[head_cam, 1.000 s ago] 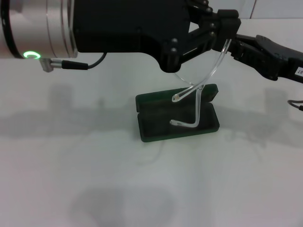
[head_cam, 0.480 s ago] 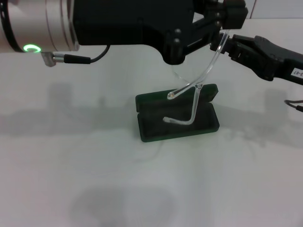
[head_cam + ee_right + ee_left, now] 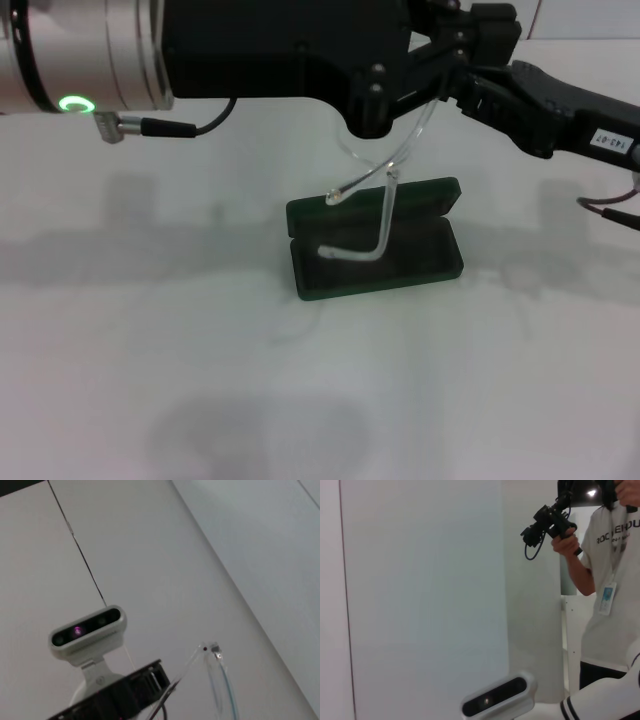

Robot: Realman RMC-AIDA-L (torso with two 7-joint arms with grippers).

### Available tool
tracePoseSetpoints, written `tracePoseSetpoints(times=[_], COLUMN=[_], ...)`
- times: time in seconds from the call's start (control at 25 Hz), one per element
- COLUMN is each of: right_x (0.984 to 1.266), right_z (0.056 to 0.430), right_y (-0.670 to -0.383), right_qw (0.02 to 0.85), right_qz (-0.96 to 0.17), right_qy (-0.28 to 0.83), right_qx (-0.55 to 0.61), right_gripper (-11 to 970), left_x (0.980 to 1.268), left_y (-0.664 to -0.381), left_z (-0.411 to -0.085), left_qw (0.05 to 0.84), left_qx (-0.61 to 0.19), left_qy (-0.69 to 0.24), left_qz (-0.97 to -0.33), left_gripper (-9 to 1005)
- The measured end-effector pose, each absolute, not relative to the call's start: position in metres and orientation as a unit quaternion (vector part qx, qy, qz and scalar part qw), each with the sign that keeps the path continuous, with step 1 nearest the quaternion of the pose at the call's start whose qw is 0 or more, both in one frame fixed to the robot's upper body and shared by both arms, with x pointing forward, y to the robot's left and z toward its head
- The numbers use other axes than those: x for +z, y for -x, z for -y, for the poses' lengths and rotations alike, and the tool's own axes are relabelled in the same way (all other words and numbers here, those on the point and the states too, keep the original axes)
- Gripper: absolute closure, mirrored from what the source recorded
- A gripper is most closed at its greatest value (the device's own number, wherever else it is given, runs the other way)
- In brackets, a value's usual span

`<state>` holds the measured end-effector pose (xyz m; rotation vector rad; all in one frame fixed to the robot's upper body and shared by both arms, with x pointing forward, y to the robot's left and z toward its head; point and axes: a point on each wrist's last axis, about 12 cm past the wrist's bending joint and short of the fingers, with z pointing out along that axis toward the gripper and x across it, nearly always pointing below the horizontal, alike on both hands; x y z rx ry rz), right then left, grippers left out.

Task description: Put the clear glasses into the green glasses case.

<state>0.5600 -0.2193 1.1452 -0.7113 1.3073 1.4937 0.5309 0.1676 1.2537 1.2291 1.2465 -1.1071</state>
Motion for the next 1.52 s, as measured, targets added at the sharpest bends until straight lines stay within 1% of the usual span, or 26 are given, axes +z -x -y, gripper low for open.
tracePoseSetpoints(times=[0.24, 0.84, 1.52], right_x=[1.1479, 1.1502, 1.1483], right_z=[0.2135, 0.2152, 0.2195], right_y=[-0.5606, -0.5612, -0.5610], right_qw=[0.495, 0.506, 0.520], right_qz=[-0.530, -0.523, -0.524], right_qy=[0.300, 0.297, 0.289], right_qx=[0.620, 0.618, 0.610], right_gripper=[904, 904, 904], left_x=[1.2502, 1.2453, 1.2470], left_y=[-0.5340, -0.5403, -0.5408], left_z=[-0.1695, -0.1719, -0.1739], left_qw=[0.511, 0.522, 0.530], left_qx=[-0.449, -0.424, -0.423], left_qy=[-0.511, -0.508, -0.506], left_qz=[-0.525, -0.538, -0.533], left_gripper=[947, 947, 948])
